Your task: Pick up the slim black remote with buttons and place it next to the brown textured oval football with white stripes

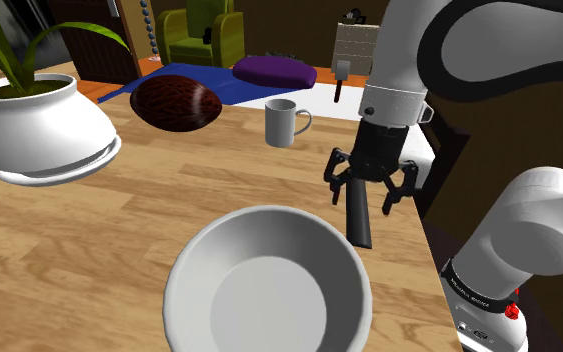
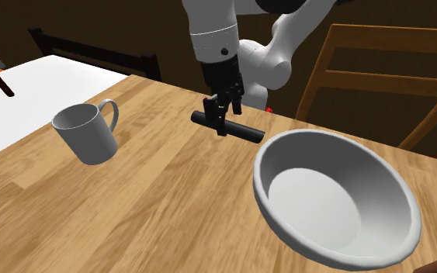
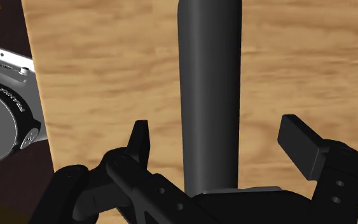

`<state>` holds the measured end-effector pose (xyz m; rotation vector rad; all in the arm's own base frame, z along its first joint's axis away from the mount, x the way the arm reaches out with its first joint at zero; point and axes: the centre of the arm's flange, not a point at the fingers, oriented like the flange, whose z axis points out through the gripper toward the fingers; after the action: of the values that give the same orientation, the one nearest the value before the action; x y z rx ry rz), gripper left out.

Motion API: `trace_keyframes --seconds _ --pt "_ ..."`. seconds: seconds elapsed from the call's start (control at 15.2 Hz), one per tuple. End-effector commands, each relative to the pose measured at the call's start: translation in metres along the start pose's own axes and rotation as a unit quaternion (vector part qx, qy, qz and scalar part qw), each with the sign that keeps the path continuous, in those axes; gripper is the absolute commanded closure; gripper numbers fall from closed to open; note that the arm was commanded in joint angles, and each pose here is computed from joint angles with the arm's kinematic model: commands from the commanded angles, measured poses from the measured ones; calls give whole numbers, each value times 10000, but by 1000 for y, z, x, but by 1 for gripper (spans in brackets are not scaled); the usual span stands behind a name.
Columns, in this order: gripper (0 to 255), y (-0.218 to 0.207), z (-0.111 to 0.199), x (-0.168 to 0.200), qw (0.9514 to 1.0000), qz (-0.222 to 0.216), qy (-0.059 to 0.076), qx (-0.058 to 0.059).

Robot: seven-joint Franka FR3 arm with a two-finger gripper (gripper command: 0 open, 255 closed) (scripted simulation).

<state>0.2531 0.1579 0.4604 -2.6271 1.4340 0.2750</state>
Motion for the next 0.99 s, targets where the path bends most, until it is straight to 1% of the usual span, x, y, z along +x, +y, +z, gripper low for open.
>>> trace_keyframes --seconds 0.0,0.46,0.53,0.92 --pt "0 0 7 0 10000 3 1 5" --pt "0 0 7 0 10000 3 1 5" --pt "255 0 7 0 10000 3 1 5" --pt "255 1 7 0 10000 3 1 5"
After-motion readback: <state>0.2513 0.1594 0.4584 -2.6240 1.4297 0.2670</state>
